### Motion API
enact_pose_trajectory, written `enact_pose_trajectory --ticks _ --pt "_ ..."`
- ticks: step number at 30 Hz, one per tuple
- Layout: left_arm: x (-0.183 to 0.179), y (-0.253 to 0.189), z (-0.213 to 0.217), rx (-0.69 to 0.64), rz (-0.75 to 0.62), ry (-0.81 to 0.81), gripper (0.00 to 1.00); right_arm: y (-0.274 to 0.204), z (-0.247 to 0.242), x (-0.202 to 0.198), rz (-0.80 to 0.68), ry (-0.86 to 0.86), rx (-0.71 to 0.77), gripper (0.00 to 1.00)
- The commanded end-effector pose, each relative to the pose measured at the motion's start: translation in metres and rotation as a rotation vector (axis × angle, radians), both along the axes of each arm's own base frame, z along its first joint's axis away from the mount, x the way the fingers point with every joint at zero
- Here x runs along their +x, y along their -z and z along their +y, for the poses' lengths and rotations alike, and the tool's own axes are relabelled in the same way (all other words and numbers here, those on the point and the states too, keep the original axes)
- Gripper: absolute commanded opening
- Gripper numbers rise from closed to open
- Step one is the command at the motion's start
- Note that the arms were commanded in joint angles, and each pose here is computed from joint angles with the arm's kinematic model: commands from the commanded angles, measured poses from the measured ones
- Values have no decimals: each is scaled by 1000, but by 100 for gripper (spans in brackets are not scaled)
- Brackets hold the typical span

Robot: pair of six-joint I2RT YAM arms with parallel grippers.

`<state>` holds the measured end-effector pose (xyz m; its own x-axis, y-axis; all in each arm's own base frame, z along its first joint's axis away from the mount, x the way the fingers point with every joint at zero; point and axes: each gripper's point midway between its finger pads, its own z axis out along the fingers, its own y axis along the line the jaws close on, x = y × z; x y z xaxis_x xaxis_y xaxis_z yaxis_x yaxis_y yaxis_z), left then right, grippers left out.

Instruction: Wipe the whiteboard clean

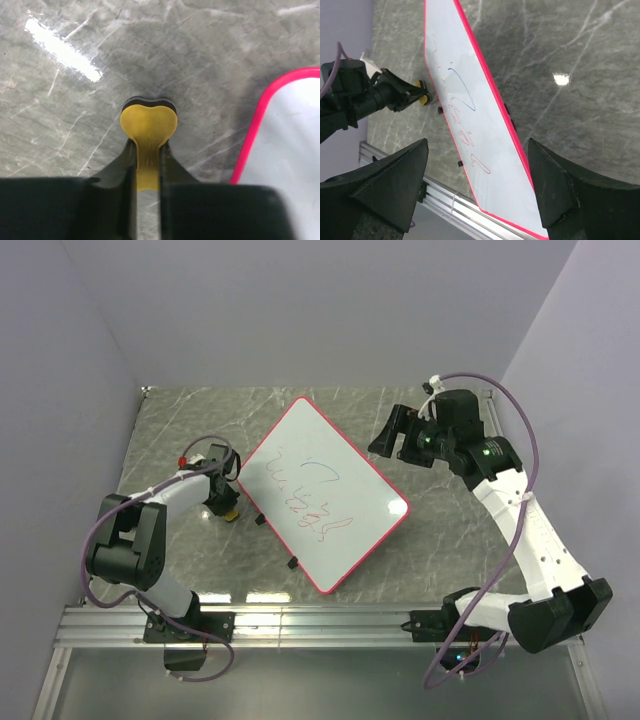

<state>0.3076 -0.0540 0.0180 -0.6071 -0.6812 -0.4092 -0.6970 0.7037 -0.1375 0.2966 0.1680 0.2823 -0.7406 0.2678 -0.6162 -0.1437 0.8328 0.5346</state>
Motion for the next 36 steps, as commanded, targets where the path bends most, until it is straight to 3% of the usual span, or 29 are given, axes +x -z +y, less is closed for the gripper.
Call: enact_pose_trajectory --ticks 1,3,6,15,22,24,28,29,31,36 --pt "-10 17 3 -4 35 9 8 -23 10 11 -65 -45 43 87" --pt "-11 16 4 2 36 23 0 -24 17 15 -69 -73 69 87" --pt "-15 8 4 -3 27 49 0 -21 29 22 -66 -117 103 87" --pt "-11 -90 -15 -92 -205 185 0 9 57 51 7 -229 139 81" --pt "-9 -173 -91 -281 -440 461 0 24 53 70 11 -211 85 79" --pt "-12 -190 -126 -363 -493 569 0 32 56 70 28 -222 92 72" --pt "-20 -207 -179 -456 -536 737 0 56 61 58 95 -260 119 28" --pt "-21 -208 -189 -463 -538 764 0 59 61 54 102 -266 118 22" --pt "-24 -213 -217 -485 -540 834 0 70 59 47 122 -268 113 18" --pt "-24 -226 -277 -527 -547 942 0 80 52 36 124 -270 83 19"
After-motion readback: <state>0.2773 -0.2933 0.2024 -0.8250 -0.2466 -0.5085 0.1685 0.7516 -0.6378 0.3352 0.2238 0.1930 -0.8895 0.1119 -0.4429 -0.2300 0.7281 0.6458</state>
